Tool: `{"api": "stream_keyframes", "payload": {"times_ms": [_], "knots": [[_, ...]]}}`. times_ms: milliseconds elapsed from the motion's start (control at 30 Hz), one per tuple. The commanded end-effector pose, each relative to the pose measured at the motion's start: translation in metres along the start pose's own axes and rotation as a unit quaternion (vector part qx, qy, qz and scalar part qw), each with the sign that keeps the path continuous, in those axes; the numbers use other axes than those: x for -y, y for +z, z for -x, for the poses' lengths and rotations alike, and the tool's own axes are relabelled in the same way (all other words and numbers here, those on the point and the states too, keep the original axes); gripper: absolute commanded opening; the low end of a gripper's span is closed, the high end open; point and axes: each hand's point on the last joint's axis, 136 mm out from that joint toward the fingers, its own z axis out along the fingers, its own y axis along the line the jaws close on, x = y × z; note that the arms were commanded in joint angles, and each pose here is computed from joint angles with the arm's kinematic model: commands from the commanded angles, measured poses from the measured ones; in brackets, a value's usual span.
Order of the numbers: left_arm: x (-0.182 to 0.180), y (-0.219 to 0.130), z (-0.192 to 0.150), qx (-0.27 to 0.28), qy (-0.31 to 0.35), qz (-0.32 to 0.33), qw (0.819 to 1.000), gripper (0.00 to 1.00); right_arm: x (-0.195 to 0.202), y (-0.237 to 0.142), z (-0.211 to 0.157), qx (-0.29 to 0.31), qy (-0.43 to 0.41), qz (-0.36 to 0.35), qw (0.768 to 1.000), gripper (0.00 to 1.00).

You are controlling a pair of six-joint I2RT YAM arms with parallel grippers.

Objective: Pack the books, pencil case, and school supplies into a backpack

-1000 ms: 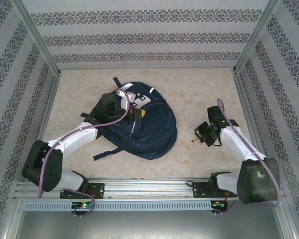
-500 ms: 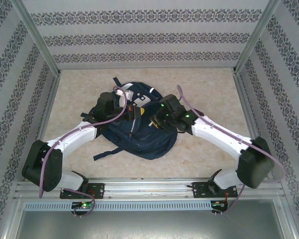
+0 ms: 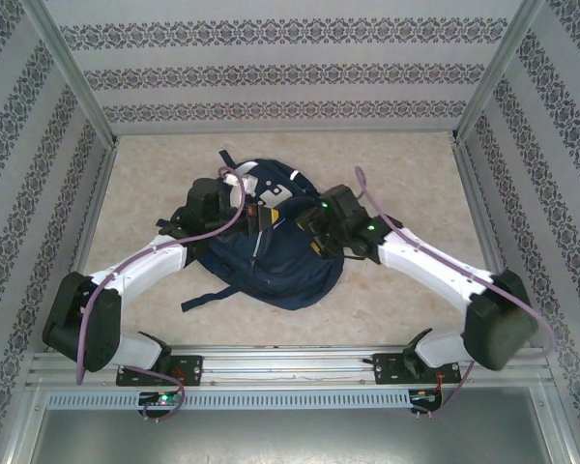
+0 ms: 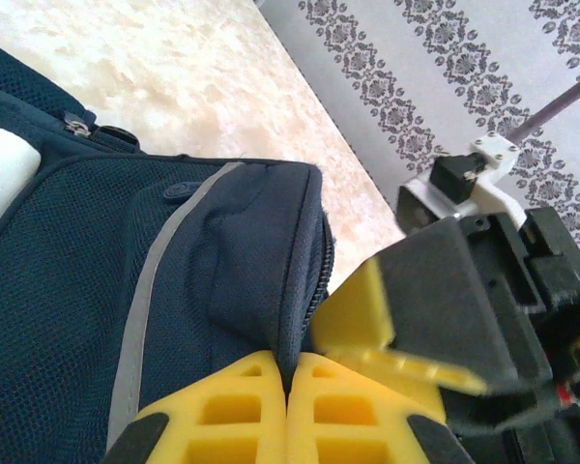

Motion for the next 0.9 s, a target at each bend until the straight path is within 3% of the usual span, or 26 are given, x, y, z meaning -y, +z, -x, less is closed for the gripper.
{"api": "stream_keyframes", "payload": {"times_ms": [0,133,233,300,433,533,633,733,867], "knots": [[0.015,-0.003,0.025,0.007,0.051,-0.026,0.998,0.01,0.049,-0.019,0.028,0.048,-0.009,-0.046,0.998,0.61],[0.014,-0.001,0.024,-0.029,0.060,-0.011,0.998,0.38,0.081,-0.035,0.047,0.050,-0.027,-0.065,0.996,0.60],[0.019,-0.010,0.028,-0.046,0.112,0.002,0.993,0.56,0.067,-0.031,0.042,0.009,-0.077,-0.014,0.997,0.61],[0.016,-0.015,0.031,-0.050,0.133,0.020,0.990,0.57,0.051,-0.027,0.032,-0.018,-0.130,0.020,0.991,0.61],[-0.017,-0.023,0.013,-0.110,0.192,0.086,0.971,0.56,0.055,-0.010,0.031,-0.033,-0.144,0.002,0.989,0.61],[-0.062,-0.019,-0.009,-0.166,0.171,0.161,0.958,0.52,0.050,0.010,0.027,-0.059,-0.151,0.008,0.987,0.57],[-0.080,-0.006,-0.036,-0.227,0.121,0.155,0.954,0.51,0.040,0.027,0.032,-0.061,-0.198,0.011,0.978,0.53],[-0.104,-0.008,-0.053,-0.248,0.072,0.203,0.945,0.51,0.026,0.042,0.042,-0.053,-0.235,0.031,0.970,0.38],[-0.113,-0.024,-0.066,-0.249,0.066,0.240,0.936,0.50,0.016,0.065,0.063,-0.057,-0.236,0.037,0.969,0.21]]}}
